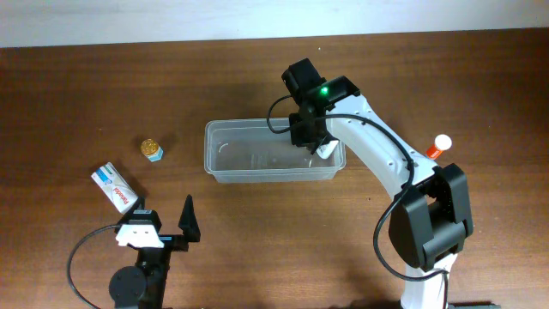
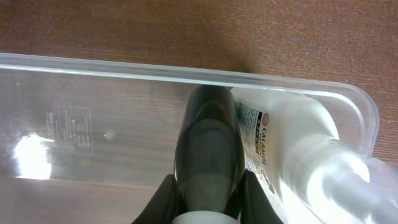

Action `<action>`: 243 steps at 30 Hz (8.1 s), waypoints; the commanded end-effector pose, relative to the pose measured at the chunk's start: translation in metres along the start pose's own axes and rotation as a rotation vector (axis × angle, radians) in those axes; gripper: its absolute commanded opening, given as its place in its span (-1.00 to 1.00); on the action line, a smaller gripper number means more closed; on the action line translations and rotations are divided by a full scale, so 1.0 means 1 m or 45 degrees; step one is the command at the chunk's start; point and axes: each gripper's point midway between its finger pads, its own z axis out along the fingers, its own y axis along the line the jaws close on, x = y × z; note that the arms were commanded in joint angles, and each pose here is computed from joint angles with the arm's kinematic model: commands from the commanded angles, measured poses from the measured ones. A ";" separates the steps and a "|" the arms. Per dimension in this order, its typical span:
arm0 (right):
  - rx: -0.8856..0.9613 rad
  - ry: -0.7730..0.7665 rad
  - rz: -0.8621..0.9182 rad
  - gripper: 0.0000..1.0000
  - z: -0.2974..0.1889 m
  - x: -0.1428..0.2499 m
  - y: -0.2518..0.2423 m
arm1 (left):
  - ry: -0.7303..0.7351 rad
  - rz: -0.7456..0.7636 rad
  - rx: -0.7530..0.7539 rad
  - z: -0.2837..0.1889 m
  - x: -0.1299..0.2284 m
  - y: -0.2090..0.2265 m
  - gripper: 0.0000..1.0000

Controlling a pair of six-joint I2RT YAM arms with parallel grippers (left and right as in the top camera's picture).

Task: Pack container
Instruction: 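Lift the dark bottle and carry it into the container, then lower the dark bottle beside the spray bottle and open gripper, then raise the right gripper and move it to the orange tube, then close the right gripper on the orange tube and lift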

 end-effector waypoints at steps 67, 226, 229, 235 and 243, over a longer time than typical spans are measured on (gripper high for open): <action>-0.186 0.091 0.168 -0.56 0.011 -0.006 -0.001 | -0.003 0.016 -0.011 0.000 0.001 0.002 0.99; -0.016 0.384 0.478 0.00 -0.050 0.040 -0.272 | -0.003 0.016 -0.011 0.000 0.001 0.002 0.99; -0.008 0.406 0.479 0.01 -0.047 0.044 -0.273 | -0.003 0.016 -0.011 0.000 0.001 0.002 0.99; 0.011 0.451 0.499 0.01 -0.030 0.055 -0.274 | -0.003 0.016 -0.011 0.000 0.001 0.002 0.99; 0.014 0.434 0.498 -0.39 -0.021 0.054 -0.275 | -0.003 0.016 -0.011 0.000 0.001 0.002 0.99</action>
